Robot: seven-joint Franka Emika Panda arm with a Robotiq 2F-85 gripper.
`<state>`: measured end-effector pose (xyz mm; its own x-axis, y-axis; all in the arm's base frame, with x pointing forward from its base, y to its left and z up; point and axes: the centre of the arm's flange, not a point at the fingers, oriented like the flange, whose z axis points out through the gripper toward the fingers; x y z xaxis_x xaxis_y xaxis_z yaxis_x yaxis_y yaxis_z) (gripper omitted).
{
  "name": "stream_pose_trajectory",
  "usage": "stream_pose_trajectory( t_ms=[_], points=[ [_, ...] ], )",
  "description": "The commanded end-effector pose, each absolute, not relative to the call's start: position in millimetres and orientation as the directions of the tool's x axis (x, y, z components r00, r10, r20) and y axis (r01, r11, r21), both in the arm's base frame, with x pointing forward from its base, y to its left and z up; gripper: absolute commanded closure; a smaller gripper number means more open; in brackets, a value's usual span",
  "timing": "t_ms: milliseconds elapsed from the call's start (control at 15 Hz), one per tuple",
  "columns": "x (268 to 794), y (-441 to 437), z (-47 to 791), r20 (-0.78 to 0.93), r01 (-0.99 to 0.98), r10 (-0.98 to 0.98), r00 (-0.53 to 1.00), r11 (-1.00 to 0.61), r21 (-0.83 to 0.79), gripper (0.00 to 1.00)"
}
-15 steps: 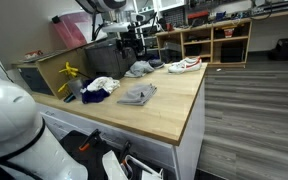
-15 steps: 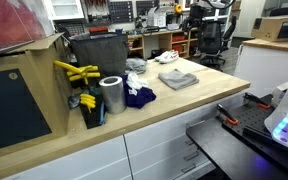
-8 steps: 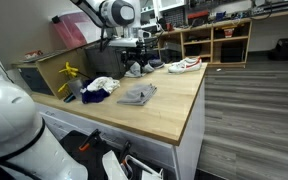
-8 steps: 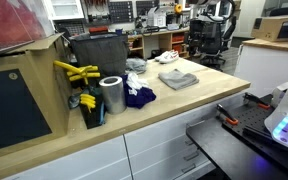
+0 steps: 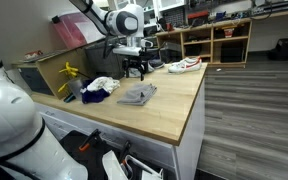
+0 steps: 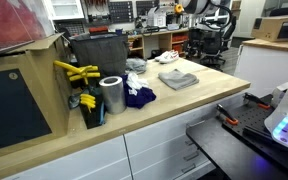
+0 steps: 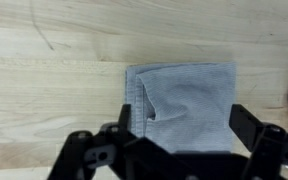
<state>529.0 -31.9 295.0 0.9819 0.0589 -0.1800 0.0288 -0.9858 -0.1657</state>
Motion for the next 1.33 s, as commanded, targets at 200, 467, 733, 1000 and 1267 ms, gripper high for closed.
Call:
stream_pose_trajectory(
  t_ms=[200,467,733,1000,1267],
  points=[
    [547.1,-37.0,279.3,-0.186,0.036,0.07,0.98,-0.983,-0.177,0.0],
    [541.5,-36.4,276.9,-0.198,0.02,0.052,0.979,-0.986,-0.164,0.0],
    [546.0,-37.5,281.2,-0.187,0.02,0.051,0.981,-0.986,-0.163,0.0],
    [549.8,-41.8,275.2,-0.193,0.003,0.032,0.981,-0.989,-0.147,0.0],
    [560.1,-47.7,229.1,-0.231,0.016,0.052,0.972,-0.988,-0.155,0.0]
  ],
)
